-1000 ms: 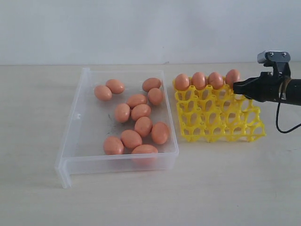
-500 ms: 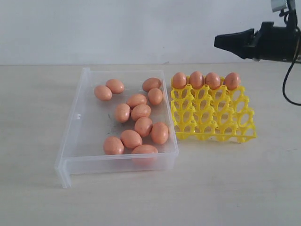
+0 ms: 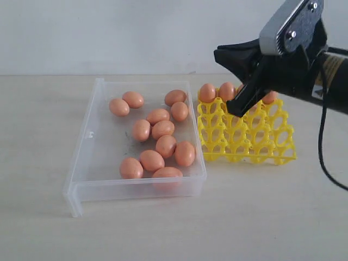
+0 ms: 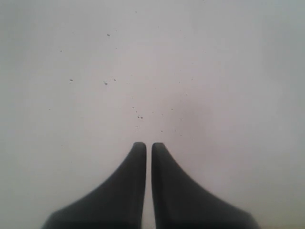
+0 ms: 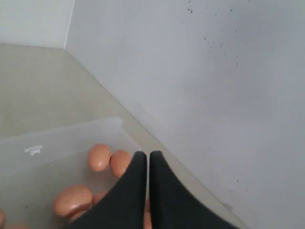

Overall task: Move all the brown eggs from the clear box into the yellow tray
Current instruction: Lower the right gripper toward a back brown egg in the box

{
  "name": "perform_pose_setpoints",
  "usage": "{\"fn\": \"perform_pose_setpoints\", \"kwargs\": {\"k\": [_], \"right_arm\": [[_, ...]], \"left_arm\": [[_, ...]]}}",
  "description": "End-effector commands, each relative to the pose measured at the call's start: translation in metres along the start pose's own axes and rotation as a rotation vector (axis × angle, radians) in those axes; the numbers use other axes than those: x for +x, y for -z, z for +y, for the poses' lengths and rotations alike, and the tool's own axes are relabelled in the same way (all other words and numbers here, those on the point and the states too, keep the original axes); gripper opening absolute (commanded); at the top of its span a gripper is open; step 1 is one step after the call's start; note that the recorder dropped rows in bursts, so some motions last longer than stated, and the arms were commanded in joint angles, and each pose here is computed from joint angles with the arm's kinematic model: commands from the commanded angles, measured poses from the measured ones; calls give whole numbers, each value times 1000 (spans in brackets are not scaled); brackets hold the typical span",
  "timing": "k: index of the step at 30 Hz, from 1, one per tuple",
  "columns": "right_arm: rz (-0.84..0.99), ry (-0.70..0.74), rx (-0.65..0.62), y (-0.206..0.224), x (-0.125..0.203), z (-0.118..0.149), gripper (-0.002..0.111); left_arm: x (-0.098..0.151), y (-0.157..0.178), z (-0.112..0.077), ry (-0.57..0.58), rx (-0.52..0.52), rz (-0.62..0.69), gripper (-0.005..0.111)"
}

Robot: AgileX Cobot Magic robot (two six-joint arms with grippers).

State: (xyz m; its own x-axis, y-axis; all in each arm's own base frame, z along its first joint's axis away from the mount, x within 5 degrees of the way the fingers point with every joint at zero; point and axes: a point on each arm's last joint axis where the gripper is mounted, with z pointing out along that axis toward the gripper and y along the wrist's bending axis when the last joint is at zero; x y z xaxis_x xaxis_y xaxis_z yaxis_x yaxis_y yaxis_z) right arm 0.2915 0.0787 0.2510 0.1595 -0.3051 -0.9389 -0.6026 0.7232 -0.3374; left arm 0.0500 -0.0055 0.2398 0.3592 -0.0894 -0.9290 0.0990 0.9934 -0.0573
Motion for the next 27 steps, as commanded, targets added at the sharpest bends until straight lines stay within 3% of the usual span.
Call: {"fn": "perform_pose_setpoints", "kwargs": {"k": [1, 3, 8, 11, 15, 20, 23, 24, 27], "right_arm": [[51, -63, 18, -6, -3, 33, 0], [153, -88, -38, -16, -3, 49, 0], [261, 50, -169, -35, -11, 85, 1], [345, 65, -160, -51, -16, 87, 1], [567, 1, -52, -75, -16, 75, 1], [691, 84, -47, -106, -18, 75, 1], [662, 246, -140, -122, -12, 87, 1], [551, 257, -172, -129, -12, 95, 1], [197, 92, -161, -135, -24, 93, 0]], "left_arm": [[2, 1, 0, 13, 0, 7, 4], [2, 1, 0, 13, 0, 7, 4], [2, 1, 0, 13, 0, 7, 4], [2, 1, 0, 13, 0, 7, 4], [2, 1, 0, 13, 0, 7, 4], [2, 1, 0, 13, 0, 7, 4], [2, 1, 0, 13, 0, 7, 4], [2, 1, 0, 13, 0, 7, 4], [2, 1, 0, 13, 0, 7, 4]]}}
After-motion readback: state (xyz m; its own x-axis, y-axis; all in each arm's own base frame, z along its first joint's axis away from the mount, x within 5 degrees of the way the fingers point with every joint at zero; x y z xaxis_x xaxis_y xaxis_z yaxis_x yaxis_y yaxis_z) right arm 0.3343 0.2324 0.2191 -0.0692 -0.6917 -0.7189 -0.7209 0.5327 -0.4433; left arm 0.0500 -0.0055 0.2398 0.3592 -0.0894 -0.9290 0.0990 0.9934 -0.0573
